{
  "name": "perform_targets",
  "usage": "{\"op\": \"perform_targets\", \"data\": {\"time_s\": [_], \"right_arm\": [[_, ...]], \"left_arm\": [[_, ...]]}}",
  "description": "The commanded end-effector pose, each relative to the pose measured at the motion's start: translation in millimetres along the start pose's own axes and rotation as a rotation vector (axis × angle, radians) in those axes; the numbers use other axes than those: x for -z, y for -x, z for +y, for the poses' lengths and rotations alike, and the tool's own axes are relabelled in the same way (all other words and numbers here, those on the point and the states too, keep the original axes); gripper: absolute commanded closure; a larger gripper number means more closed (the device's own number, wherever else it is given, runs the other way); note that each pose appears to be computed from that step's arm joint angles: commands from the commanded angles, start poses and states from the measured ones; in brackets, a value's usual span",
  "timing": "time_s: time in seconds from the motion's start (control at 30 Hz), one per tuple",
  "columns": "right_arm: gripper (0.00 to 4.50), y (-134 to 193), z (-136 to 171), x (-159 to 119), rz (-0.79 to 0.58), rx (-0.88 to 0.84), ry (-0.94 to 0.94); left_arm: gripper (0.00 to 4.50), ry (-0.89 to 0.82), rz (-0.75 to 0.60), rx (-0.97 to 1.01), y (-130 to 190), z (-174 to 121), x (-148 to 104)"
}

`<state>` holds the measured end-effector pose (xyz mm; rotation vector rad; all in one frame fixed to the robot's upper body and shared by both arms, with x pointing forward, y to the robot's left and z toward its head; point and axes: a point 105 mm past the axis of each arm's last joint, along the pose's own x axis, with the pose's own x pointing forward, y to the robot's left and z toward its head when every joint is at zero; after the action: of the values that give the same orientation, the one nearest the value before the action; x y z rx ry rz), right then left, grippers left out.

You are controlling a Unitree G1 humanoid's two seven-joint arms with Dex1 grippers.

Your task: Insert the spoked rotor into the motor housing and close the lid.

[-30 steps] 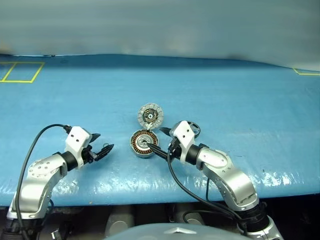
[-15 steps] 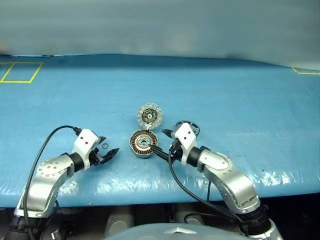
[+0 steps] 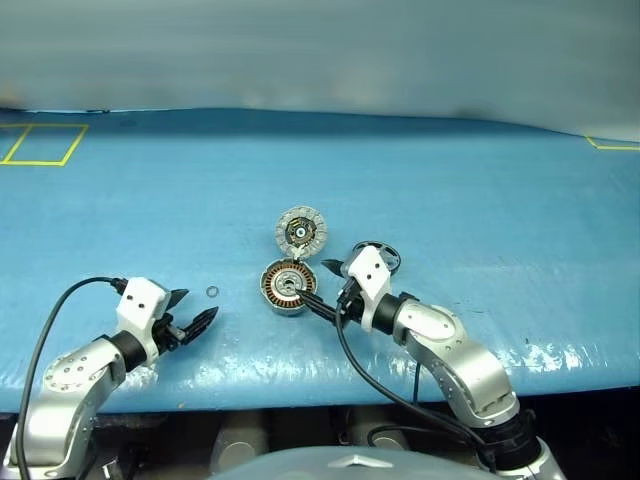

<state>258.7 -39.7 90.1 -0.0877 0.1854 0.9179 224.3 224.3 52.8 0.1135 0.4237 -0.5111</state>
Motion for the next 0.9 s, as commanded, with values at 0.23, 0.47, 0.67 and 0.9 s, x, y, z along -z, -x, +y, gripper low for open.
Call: {"op": "perform_targets", "data": {"time_s": [0.23,0.47,0.67,0.9], "right_arm": [[0.6,0,4,-10,-0.045,-0.013,0.012],[0.6,1,3,-7,-0.036,-0.008,0.007],[0.6,-1,4,-5,-0.026,-0.02,0.006],[0.6,-1,4,-5,-0.026,-0.022,0.006]], "left_arm": [[0.73,-0.041,0.008,-0.017,11,-3,-1],[0.73,-0.047,0.042,0.0,16,-17,5],[0.73,-0.08,0.045,0.038,13,-24,1],[0.73,-0.152,0.008,-0.005,7,-12,-16]]}}
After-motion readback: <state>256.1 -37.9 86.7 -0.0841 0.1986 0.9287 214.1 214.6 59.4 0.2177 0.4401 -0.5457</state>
